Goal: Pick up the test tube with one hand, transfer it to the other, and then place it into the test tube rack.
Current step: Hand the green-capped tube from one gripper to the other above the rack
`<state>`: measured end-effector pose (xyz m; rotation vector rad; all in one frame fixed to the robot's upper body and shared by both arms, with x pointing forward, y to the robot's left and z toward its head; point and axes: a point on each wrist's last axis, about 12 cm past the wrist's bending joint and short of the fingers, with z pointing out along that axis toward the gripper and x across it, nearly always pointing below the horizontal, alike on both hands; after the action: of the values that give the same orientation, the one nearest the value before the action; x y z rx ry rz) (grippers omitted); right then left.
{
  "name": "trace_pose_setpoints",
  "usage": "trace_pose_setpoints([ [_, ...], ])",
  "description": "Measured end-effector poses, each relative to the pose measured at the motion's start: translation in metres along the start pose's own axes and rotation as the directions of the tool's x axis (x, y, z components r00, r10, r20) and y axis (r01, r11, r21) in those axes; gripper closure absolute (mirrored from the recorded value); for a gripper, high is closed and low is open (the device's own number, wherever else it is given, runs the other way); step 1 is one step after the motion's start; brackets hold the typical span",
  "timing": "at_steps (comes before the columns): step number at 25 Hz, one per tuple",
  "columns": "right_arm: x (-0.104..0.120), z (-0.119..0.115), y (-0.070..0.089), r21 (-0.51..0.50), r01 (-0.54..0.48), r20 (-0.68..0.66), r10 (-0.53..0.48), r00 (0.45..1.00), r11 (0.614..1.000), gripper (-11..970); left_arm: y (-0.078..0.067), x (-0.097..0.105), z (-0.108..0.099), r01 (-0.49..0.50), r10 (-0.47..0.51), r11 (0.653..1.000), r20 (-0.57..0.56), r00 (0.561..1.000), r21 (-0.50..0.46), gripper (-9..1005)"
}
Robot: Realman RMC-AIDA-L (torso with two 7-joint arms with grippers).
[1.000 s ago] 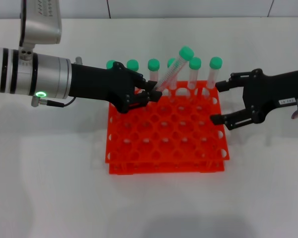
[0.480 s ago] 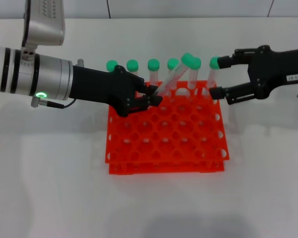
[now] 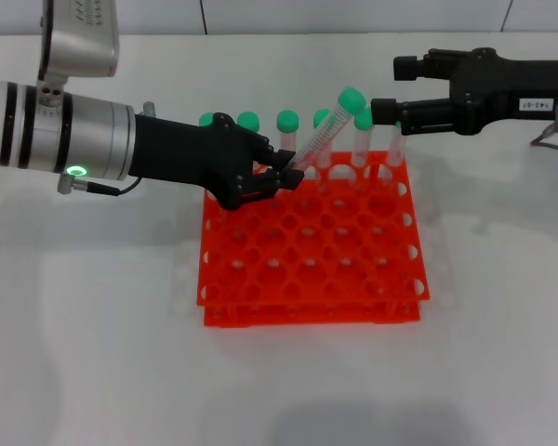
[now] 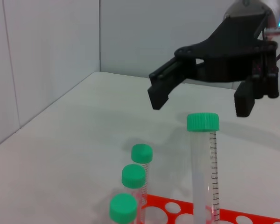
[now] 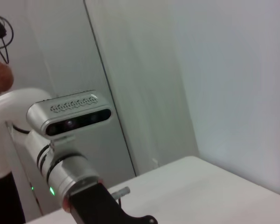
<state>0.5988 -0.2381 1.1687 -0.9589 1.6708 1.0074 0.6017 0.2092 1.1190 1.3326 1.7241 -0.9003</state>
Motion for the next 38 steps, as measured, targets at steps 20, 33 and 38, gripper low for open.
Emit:
trace_pose_setpoints([
  [20, 0.028, 0.027, 0.005, -0.03, -0.099, 0.186, 0.102, 0.977, 0.995, 90, 0.004, -0.003, 0.001, -0.014, 0.015, 0.999, 0.008, 1.0, -0.034, 734],
  [33, 0.039, 0.036, 0.01, -0.031, -0.087, 0.231, 0.091, 0.969, 0.996, 197, 0.004, -0.006, 0.006, -0.018, 0.018, 1.0, 0.005, 1.0, -0.026, 727],
  [38, 0.039, 0.039, 0.012, -0.03, -0.081, 0.243, 0.086, 0.966, 0.996, 225, 0.004, -0.006, 0.006, -0.018, 0.018, 1.0, 0.004, 1.0, -0.024, 725],
])
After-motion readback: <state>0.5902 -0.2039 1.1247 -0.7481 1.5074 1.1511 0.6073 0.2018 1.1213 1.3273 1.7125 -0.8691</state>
